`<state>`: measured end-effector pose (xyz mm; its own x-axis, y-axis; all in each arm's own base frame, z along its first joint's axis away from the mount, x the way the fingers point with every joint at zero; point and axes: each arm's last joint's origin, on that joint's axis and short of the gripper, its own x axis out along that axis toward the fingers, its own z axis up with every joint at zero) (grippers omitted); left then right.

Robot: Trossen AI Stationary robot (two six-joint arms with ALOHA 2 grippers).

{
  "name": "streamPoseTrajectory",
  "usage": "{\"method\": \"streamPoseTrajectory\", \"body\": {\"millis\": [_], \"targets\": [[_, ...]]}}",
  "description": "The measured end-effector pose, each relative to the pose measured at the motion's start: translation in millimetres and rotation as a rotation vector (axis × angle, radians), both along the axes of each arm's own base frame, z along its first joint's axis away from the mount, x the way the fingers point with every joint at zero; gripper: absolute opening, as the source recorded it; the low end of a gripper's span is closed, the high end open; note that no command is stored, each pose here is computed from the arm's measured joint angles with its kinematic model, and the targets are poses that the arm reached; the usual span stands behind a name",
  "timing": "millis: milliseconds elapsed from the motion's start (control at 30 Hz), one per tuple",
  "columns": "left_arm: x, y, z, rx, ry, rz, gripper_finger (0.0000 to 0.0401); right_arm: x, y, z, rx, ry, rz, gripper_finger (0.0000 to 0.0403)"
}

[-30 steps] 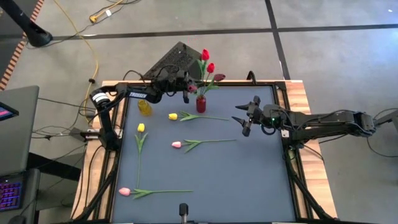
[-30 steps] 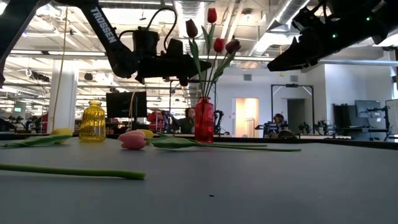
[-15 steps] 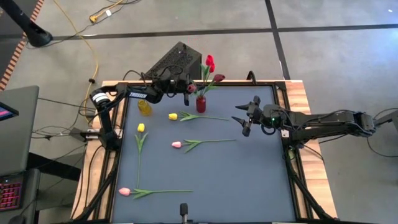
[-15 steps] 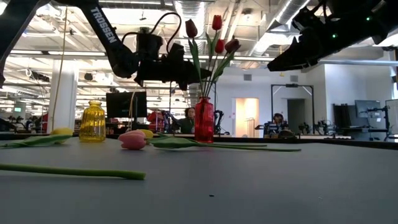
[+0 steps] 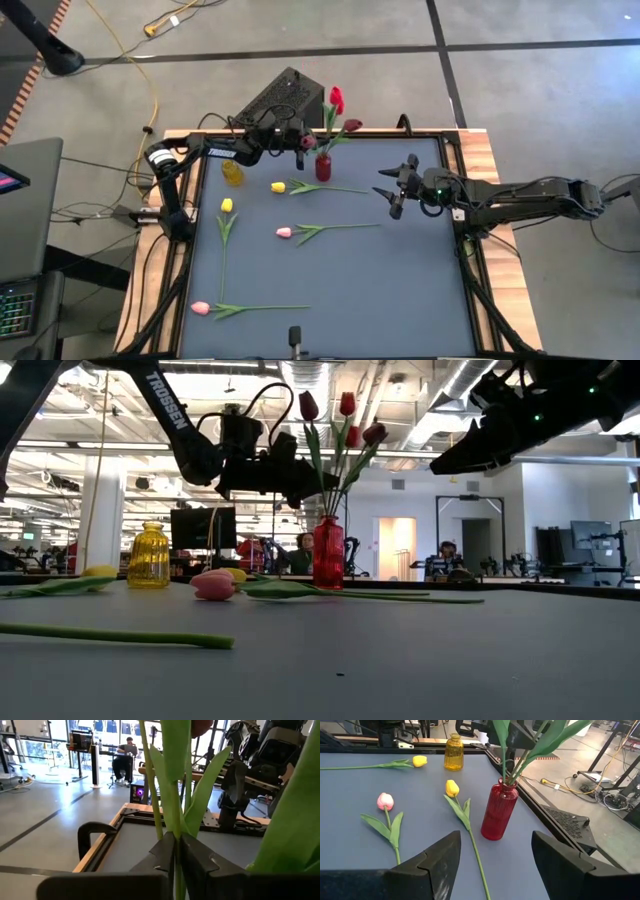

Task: Sort flowers into vase by color
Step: Put the red flower into the red flower vase

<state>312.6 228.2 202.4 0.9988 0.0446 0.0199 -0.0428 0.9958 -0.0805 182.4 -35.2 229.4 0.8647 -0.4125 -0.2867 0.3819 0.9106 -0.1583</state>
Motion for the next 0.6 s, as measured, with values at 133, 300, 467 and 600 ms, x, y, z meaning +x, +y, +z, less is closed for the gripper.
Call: {"method": "streamPoseTrajectory", "body": {"millis": [133, 300, 467, 600], "targets": [[0, 0, 0, -0.001, -0.001, -0.001, 0.0054, 0, 0, 0, 0.000, 0.000, 0.000, 0.0270], [-1, 1, 1, -0.010, -0.002, -0.008, 0.0102, 0, 0, 0, 0.000, 0.000, 0.001, 0.0270], [-7, 6, 0, -0.054, 0.002, -0.052, 0.0129, 0, 0, 0, 0.000, 0.000, 0.001, 0.0270], [-12, 11, 0, -0.100, 0.006, -0.119, 0.0132, 0, 0, 0, 0.000, 0.000, 0.001, 0.0270]]}}
